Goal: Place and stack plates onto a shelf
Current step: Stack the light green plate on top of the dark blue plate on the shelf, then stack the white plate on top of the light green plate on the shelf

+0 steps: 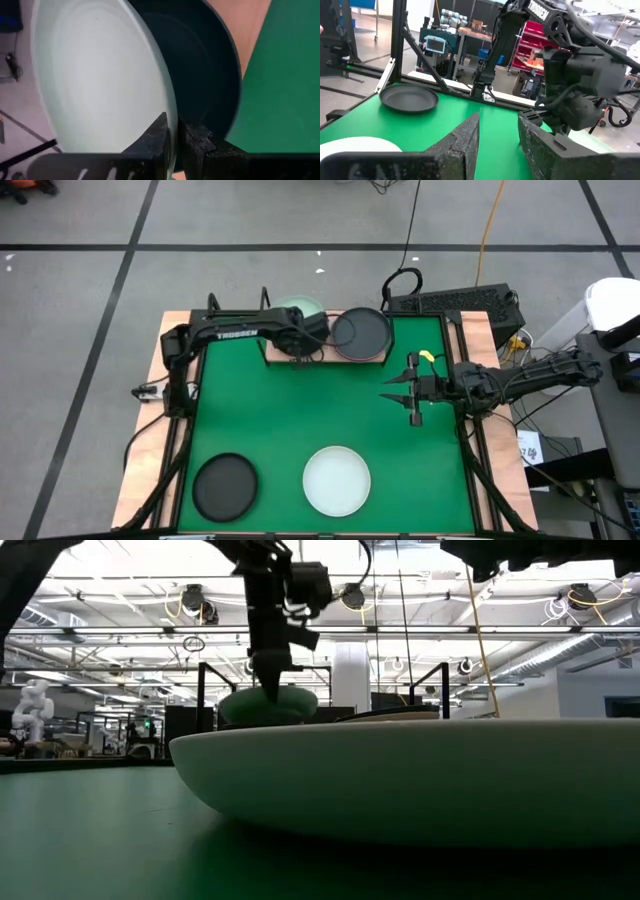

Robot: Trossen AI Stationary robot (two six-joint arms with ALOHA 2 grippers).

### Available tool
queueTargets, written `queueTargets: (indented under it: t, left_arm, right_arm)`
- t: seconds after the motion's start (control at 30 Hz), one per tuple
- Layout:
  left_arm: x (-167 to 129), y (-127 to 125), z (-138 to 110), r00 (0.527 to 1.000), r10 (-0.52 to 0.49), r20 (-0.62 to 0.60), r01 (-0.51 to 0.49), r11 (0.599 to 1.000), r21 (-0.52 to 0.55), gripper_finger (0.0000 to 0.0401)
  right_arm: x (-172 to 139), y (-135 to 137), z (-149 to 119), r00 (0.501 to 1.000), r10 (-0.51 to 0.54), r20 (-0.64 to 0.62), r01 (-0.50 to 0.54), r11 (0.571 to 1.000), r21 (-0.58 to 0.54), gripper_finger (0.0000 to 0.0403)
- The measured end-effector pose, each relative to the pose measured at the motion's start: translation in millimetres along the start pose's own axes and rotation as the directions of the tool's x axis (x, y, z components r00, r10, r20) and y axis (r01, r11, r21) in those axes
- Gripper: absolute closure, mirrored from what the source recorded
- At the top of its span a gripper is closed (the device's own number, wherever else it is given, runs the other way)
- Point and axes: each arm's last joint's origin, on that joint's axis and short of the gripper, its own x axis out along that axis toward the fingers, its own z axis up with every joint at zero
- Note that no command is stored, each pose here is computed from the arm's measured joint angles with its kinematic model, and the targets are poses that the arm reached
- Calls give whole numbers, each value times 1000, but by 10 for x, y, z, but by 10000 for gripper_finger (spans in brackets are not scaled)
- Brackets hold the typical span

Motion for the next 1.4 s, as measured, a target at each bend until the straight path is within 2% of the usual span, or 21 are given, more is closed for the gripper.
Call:
queueTargets:
  t: [0.17, 0.4, 0.53, 0.67, 0.77, 0.83, 0.97, 1.03, 1.1, 1.23, 1.4]
  left_arm:
    - [62, -96, 30, 998, -68, -4, 68, 995, 72, 347]
    - [-29, -214, 57, 997, -77, 23, 74, 992, 98, 241]
    - [-163, -262, 106, 996, -77, 48, 75, 996, 51, 197]
    - [-468, -306, 103, 991, -108, 74, 109, 994, -2, 189]
    - [-817, -367, 28, 980, -118, 160, 125, 992, -32, 195]
    - [-1117, -407, -71, 964, -110, 242, 123, 992, -37, 202]
    - [-1650, -477, -423, 913, -13, 408, 52, 995, -84, 216]
    - [-1836, -513, -632, 853, 39, 520, 47, 987, -151, 222]
    - [-1940, -557, -847, 768, 64, 637, 86, 976, -201, 227]
    - [-1907, -696, -1173, 557, 55, 829, 239, 945, -223, 228]
    - [-1704, -842, -1392, 268, 98, 958, 420, 884, -207, 228]
  right_arm:
    - [-1, 2, -12, 1000, 2, -13, -2, 1000, -2, 284]
    - [-2, -2, -37, 999, -28, -44, 28, 1000, -2, 284]
    - [-6, -4, -86, 995, -67, -70, 67, 998, -1, 284]
    - [-8, 5, -124, 995, -64, -80, 64, 998, -2, 284]
    - [-8, 6, -127, 995, -64, -81, 66, 997, 27, 284]
    - [-8, 6, -129, 995, -62, -83, 66, 997, 48, 284]
    - [-12, 23, -164, 992, -44, -118, 50, 998, 48, 284]
    - [-18, 53, -186, 990, -24, -142, 27, 999, 22, 284]
    - [-25, 94, -203, 987, 4, -163, -8, 1000, -23, 284]
    - [0, 210, -235, 980, 67, -189, -90, 990, -113, 284]
    - [130, 356, -352, 960, 121, -253, -160, 977, -140, 284]
